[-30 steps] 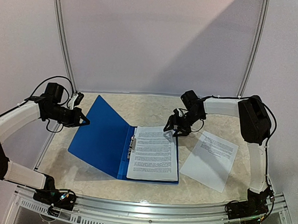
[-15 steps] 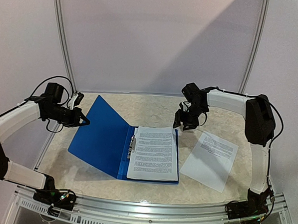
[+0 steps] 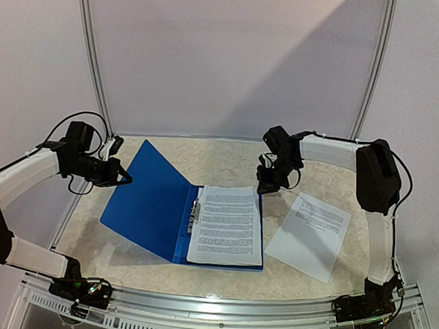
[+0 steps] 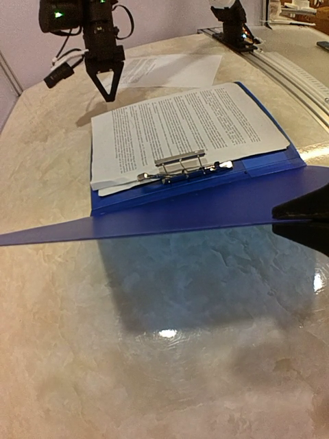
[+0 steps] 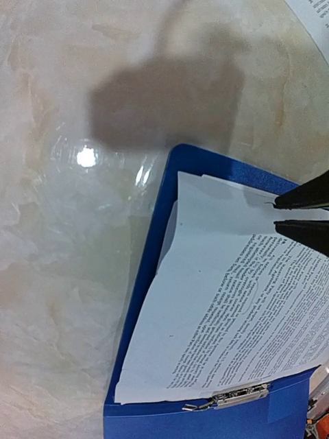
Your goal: Put the files into the folder
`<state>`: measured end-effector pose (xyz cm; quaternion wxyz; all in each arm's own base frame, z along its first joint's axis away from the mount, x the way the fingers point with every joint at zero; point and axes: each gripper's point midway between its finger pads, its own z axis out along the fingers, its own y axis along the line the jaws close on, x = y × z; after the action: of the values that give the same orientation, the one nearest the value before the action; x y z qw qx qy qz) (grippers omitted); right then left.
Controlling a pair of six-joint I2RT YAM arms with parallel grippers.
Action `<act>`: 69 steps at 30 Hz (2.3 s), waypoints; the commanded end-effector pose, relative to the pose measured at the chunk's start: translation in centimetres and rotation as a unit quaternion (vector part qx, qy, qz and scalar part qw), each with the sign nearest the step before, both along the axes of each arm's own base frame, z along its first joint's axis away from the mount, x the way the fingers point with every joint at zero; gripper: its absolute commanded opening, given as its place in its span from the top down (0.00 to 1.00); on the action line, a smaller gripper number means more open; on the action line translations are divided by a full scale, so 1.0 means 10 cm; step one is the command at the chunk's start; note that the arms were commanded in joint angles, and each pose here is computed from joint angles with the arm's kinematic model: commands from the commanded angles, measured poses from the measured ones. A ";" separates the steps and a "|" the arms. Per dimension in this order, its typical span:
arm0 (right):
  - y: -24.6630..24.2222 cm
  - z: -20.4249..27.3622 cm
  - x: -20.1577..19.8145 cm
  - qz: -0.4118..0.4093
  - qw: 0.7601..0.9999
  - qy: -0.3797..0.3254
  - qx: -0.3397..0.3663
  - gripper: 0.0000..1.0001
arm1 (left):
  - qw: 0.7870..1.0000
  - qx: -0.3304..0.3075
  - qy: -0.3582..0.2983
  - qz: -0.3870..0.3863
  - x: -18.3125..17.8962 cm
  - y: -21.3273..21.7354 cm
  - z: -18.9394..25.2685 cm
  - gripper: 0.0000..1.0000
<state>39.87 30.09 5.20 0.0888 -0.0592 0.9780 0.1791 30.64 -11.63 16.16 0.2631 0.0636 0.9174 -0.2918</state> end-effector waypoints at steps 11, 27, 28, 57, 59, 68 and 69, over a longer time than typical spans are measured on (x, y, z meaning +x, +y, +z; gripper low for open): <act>0.13 -0.45 -0.03 0.006 0.999 0.036 0.005 0.96 | 1.000 0.002 -0.003 0.000 -0.01 0.02 0.00 1.00; 0.02 0.57 0.19 -0.005 0.997 -0.074 0.002 0.68 | 1.000 0.002 -0.004 0.000 -0.02 0.02 0.00 1.00; -0.08 0.65 0.20 -0.009 0.996 -0.088 -0.021 0.58 | 1.000 0.002 -0.004 0.000 -0.02 0.02 0.00 1.00; -2.46 -0.39 -1.20 -0.302 0.938 0.014 -0.168 0.02 | 1.000 -0.008 -0.014 -0.003 -0.04 0.00 0.09 1.00; -2.42 -0.56 -1.24 -0.298 0.940 0.038 -0.163 0.07 | 1.000 -0.008 -0.016 -0.003 -0.04 0.00 0.10 1.00; -2.19 -0.60 -1.16 -0.284 0.953 0.054 -0.094 0.63 | 1.000 -0.010 -0.014 -0.003 -0.04 -0.01 0.09 1.00; -2.14 -0.60 -1.14 -0.279 0.955 0.056 -0.082 0.70 | 1.000 -0.010 -0.014 -0.003 -0.04 -0.01 0.09 1.00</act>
<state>28.33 5.38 1.03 0.1033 0.2306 0.9674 -0.0171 30.43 -11.76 16.62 0.2671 0.0655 0.9145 -0.2969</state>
